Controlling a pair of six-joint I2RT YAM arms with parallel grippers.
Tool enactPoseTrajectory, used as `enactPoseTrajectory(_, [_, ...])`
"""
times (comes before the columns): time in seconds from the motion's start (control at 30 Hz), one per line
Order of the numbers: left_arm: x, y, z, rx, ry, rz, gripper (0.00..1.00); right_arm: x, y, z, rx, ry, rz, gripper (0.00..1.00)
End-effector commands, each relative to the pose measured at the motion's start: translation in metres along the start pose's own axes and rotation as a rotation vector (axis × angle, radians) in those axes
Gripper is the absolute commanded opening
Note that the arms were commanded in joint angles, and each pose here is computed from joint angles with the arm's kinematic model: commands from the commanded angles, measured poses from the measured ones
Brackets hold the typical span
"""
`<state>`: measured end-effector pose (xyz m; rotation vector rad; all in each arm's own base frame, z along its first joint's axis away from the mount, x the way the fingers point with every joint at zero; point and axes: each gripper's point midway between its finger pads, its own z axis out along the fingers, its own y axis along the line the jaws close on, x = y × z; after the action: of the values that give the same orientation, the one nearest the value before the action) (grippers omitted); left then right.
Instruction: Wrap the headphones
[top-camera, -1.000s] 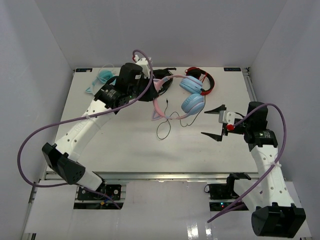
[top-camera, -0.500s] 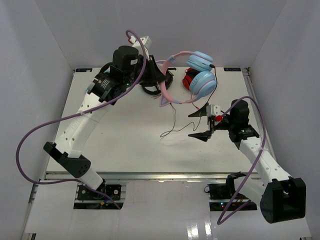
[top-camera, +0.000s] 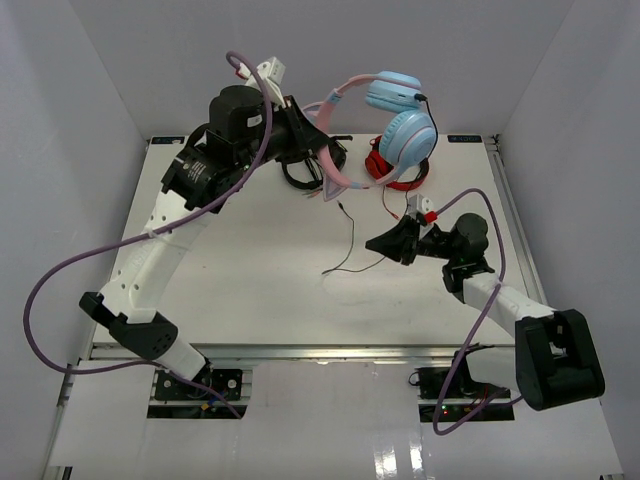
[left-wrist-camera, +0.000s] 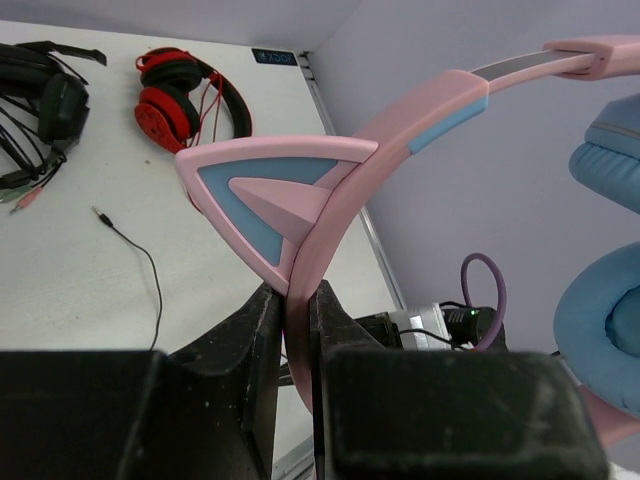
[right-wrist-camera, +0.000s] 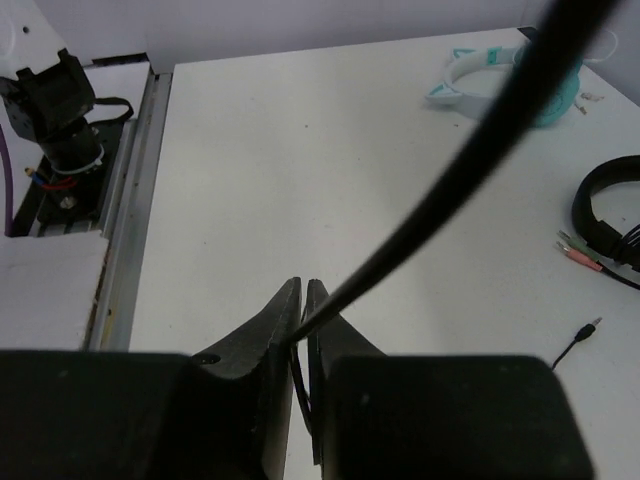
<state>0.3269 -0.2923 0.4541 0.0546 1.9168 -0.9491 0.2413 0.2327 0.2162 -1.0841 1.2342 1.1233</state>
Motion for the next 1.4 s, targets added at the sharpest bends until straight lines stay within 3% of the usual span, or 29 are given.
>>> enactPoseTrajectory(0.0, [-0.059, -0.012, -0.045, 0.022, -0.249, -0.073, 0.00, -0.037, 0.005, 0.001, 0.006, -0.058, -0.047, 0.08])
enactPoseTrajectory(0.07, [-0.059, 0.015, -0.040, -0.049, -0.262, -0.089, 0.00, -0.049, 0.000, -0.002, 0.045, -0.011, -0.099, 0.08])
enactPoseTrajectory(0.13, [-0.058, 0.049, -0.030, -0.120, -0.251, -0.095, 0.00, -0.041, -0.005, -0.007, 0.104, 0.136, -0.151, 0.08])
enactPoseTrajectory(0.27, [-0.035, 0.131, 0.005, -0.332, -0.189, -0.044, 0.00, 0.002, -0.018, -0.050, 0.270, 0.580, -0.242, 0.08])
enactPoseTrajectory(0.37, [-0.006, 0.174, 0.028, -0.443, -0.096, 0.062, 0.00, 0.005, -0.053, -0.108, 0.530, 0.864, -0.419, 0.08])
enactPoseTrajectory(0.47, [0.035, 0.202, 0.047, -0.469, 0.044, 0.125, 0.00, -0.031, -0.080, -0.157, 0.765, 1.009, -0.664, 0.08])
enactPoseTrajectory(0.57, [0.082, 0.210, 0.060, -0.437, 0.187, 0.201, 0.00, -0.078, -0.087, -0.162, 0.853, 0.969, -0.738, 0.08])
enactPoseTrajectory(0.77, [0.164, 0.183, 0.068, -0.265, 0.412, 0.345, 0.00, -0.120, -0.100, -0.124, 0.793, 0.815, -0.734, 0.08])
enactPoseTrajectory(0.93, [0.200, 0.145, 0.054, -0.022, 0.487, 0.350, 0.00, -0.104, -0.095, -0.083, 0.624, 0.690, -0.660, 0.08])
enactPoseTrajectory(1.03, [0.206, 0.119, 0.039, 0.123, 0.473, 0.348, 0.00, -0.078, -0.092, -0.067, 0.571, 0.626, -0.579, 0.08])
enactPoseTrajectory(1.2, [0.203, 0.093, 0.015, 0.230, 0.419, 0.345, 0.00, -0.021, -0.091, -0.064, 0.542, 0.645, -0.400, 0.08])
enactPoseTrajectory(1.37, [0.201, 0.069, -0.007, 0.341, 0.387, 0.332, 0.00, 0.003, -0.092, -0.059, 0.499, 0.623, -0.248, 0.08])
